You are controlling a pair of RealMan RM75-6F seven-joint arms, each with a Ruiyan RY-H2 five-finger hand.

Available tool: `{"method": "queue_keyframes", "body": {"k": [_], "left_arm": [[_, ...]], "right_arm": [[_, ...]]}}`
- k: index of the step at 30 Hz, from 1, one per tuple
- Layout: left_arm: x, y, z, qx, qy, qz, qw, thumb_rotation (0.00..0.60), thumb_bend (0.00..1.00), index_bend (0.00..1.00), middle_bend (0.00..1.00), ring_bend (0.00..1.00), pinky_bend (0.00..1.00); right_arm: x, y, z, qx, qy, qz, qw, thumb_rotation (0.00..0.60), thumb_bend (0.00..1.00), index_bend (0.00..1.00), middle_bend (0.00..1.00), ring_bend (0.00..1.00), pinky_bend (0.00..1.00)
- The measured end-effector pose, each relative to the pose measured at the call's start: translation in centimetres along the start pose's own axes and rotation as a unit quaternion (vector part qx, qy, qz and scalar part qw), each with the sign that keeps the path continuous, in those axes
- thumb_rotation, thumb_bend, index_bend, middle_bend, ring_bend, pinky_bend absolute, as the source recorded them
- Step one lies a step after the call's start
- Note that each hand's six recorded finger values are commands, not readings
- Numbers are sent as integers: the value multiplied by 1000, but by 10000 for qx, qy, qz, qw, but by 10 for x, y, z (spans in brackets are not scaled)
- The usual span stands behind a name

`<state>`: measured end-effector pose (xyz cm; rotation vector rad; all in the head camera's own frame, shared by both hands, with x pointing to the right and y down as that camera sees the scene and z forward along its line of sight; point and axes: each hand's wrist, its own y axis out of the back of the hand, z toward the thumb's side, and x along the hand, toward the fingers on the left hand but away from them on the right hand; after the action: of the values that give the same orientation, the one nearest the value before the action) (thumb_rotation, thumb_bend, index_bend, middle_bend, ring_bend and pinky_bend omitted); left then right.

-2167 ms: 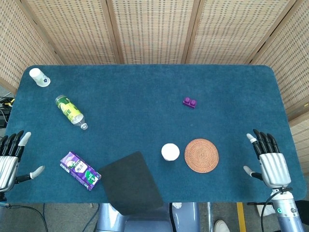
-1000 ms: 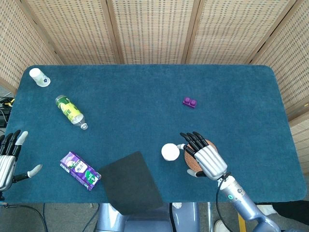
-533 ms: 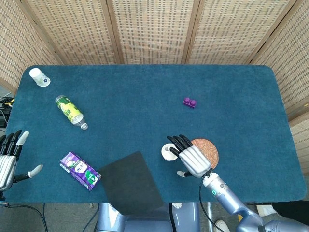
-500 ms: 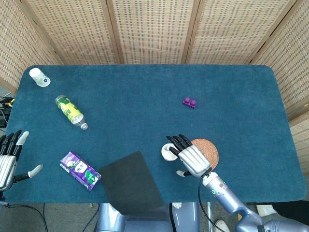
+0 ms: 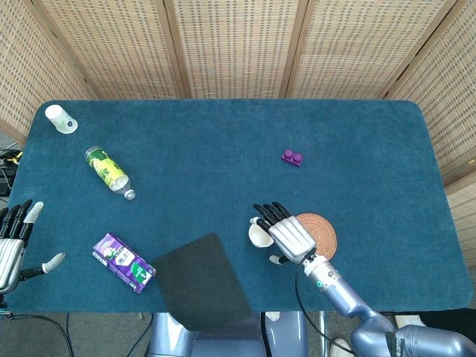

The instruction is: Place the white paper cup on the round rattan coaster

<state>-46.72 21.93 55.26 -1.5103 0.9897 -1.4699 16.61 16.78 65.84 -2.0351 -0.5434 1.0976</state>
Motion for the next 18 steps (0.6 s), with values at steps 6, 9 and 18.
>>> {"method": "queue_keyframes", "body": {"k": [6,9,18], "left_arm": [[1,-1,-2,-3,17,-18,10000,0,62,0,0,0,0],[1,-1,-1,0,4,-23,10000,0,61,0,0,0,0],[1,-2,0,0,-7,-19,10000,0,62,0,0,0,0]], "right_arm": [[-10,-5,-6,97,-119,171,9997,600,33,167,0,0,0],[-12,-9,-9,105,-179,246,9995,600,33,168,0,0,0],[-18,-17,-13,142,-239,342,9990,600,32,282,92,8,57]]}}
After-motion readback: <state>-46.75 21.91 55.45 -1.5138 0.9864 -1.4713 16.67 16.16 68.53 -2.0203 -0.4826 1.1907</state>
